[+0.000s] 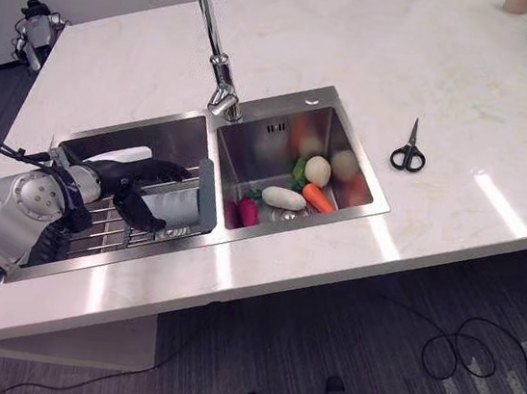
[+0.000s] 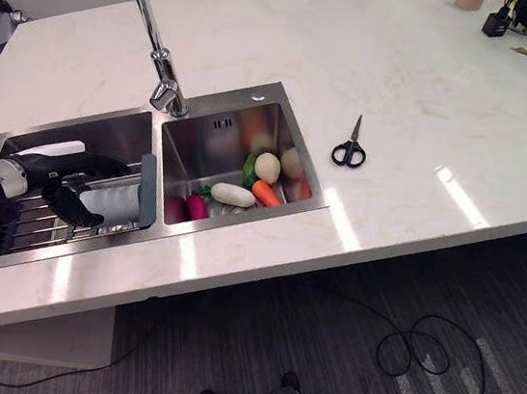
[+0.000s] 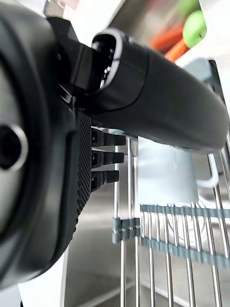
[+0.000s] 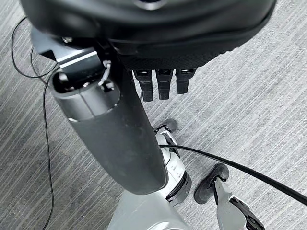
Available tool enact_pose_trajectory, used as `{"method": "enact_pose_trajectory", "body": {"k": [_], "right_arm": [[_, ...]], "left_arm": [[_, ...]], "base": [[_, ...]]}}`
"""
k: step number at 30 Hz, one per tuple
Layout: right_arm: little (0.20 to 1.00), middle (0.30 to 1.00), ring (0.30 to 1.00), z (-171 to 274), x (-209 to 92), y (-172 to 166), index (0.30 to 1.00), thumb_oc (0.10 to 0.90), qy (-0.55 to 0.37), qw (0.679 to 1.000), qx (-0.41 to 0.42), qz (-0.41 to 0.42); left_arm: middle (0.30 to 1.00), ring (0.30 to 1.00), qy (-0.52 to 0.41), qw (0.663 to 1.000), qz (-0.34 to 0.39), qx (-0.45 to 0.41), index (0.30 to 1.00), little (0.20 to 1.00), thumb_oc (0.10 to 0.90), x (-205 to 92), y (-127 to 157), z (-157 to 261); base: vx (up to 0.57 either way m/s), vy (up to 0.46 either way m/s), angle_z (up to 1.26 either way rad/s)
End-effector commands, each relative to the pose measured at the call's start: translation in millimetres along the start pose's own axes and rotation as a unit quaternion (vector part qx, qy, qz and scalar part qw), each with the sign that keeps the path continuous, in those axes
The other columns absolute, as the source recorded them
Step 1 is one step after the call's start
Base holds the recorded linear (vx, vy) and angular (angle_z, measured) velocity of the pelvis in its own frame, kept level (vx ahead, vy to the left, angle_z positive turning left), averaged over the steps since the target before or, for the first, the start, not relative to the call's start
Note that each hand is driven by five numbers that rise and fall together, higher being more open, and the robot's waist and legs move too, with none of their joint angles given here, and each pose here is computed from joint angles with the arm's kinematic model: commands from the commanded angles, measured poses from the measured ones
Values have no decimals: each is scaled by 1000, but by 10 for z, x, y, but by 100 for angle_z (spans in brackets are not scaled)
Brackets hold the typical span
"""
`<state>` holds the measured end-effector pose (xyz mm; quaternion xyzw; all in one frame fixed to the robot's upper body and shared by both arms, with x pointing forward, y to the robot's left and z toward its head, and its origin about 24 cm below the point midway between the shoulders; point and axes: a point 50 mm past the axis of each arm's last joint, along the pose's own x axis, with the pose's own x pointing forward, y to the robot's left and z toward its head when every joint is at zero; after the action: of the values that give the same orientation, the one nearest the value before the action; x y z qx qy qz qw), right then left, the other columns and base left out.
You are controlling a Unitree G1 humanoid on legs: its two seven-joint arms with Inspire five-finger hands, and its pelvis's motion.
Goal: Place the dishes in the dishwasher.
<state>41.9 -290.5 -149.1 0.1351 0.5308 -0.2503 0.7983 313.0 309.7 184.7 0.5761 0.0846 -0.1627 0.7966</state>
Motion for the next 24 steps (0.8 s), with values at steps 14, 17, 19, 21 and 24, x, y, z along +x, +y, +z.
{"method": "enact_pose_trajectory", "body": {"k": [14,17,19,21,24], "right_arm": [[900,900,900,26,-48,-160,900,800,-9,1000,-14,-12],[900,900,900,73,-41,-134,900,800,-15,1000,-13,-8],[900,900,900,83,-40,-129,900,800,-16,1000,-13,-7],[900,900,900,99,-43,-145,900,800,-17,1000,-13,-8],[900,900,900,132,-42,-147,900,800,-21,1000,-15,-4]], "left_arm": [[900,900,30,991,122,52,900,900,800,-306,583,-70],[900,900,37,989,131,55,900,900,800,-305,582,-89],[900,900,38,989,133,54,900,900,800,-306,577,-98],[900,900,40,988,137,55,900,900,800,-313,552,-133],[900,900,39,985,158,57,900,900,800,-293,563,-119]], "base": [[0,0,0],[0,0,0],[0,0,0],[0,0,0],[-11,-3,0]]}}
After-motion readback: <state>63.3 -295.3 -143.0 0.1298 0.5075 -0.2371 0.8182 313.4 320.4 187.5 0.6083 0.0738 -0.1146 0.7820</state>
